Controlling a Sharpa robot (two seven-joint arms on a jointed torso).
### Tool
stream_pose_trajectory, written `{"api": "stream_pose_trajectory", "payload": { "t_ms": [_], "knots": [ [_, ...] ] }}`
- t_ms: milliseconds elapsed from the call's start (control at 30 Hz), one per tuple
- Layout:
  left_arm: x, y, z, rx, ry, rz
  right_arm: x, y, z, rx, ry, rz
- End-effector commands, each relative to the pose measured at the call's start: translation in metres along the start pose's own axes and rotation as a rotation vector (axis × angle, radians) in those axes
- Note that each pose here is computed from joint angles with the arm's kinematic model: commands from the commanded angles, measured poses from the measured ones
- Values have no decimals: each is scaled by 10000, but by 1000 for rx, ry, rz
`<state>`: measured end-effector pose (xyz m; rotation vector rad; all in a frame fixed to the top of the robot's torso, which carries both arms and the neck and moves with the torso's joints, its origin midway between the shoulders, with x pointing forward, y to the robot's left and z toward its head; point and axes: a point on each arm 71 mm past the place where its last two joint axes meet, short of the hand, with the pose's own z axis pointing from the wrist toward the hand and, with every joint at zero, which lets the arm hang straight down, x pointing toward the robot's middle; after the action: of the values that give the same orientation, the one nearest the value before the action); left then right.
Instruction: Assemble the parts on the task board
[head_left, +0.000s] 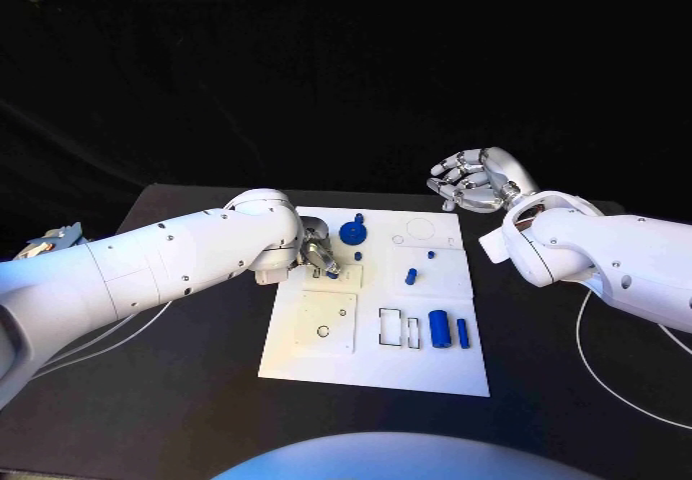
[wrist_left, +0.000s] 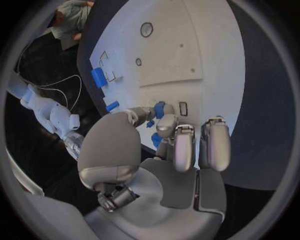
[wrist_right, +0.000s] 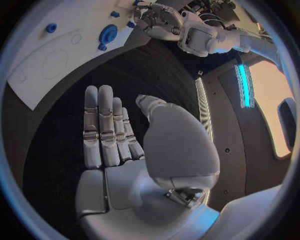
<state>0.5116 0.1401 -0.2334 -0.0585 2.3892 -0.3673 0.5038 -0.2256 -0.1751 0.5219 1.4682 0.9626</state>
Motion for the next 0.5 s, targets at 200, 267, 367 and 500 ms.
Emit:
{"api": "stream_pose_trajectory", "payload": {
  "t_ms": [200,267,367,500],
  "knots": [
    [32,-25,14,3,30,-5,8,8,-4,-7,10,1],
    [33,-25,17,3,32,-6,7,8,-4,-7,10,1],
    [35,-25,23,3,36,-9,6,7,-4,-7,10,1],
    [36,-26,33,3,39,-12,6,7,-5,-6,10,1]
  ]
}}
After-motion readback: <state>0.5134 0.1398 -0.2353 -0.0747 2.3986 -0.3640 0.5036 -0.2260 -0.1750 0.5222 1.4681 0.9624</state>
